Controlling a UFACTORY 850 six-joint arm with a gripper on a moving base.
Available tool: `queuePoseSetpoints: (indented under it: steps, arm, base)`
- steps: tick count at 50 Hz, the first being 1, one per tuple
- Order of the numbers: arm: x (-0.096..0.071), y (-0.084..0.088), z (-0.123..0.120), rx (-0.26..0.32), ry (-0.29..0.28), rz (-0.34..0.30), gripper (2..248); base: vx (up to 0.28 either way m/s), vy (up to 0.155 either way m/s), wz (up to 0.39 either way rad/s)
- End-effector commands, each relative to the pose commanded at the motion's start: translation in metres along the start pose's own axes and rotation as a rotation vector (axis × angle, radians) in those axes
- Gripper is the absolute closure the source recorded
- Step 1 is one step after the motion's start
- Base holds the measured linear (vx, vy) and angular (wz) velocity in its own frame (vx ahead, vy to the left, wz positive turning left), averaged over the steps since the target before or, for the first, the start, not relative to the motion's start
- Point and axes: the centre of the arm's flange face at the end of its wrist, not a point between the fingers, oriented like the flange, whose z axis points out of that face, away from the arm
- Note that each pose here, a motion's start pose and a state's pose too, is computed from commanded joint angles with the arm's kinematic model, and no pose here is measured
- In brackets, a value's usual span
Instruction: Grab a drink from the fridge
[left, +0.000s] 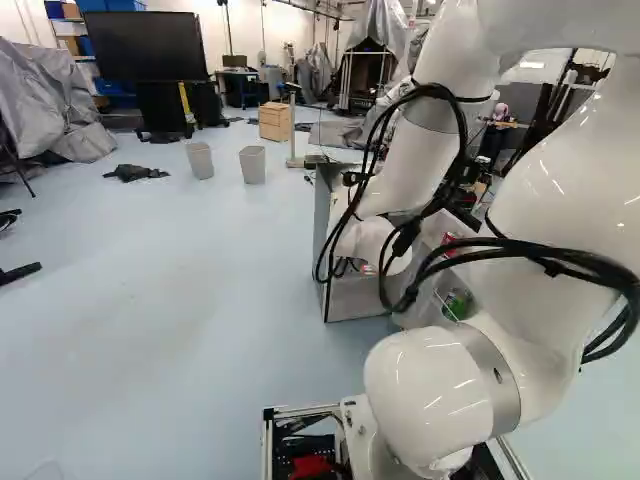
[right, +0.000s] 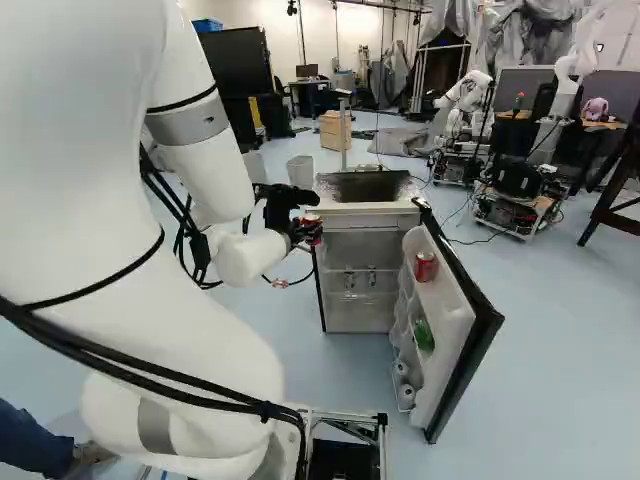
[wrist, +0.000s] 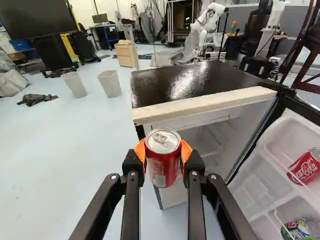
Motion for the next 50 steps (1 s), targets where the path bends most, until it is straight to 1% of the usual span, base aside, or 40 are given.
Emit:
queuePoseSetpoints:
  steps: [33, 50]
  arm:
    - [0.04, -0.003, 0.019, -0.006, 0.09, 0.026, 160]
    - [0.06, -0.004, 0.031, 0.006, 0.118, 0.023, 160]
  base:
    - [0.0, 0.0, 0.0]
    - [0.0, 0.0, 0.0]
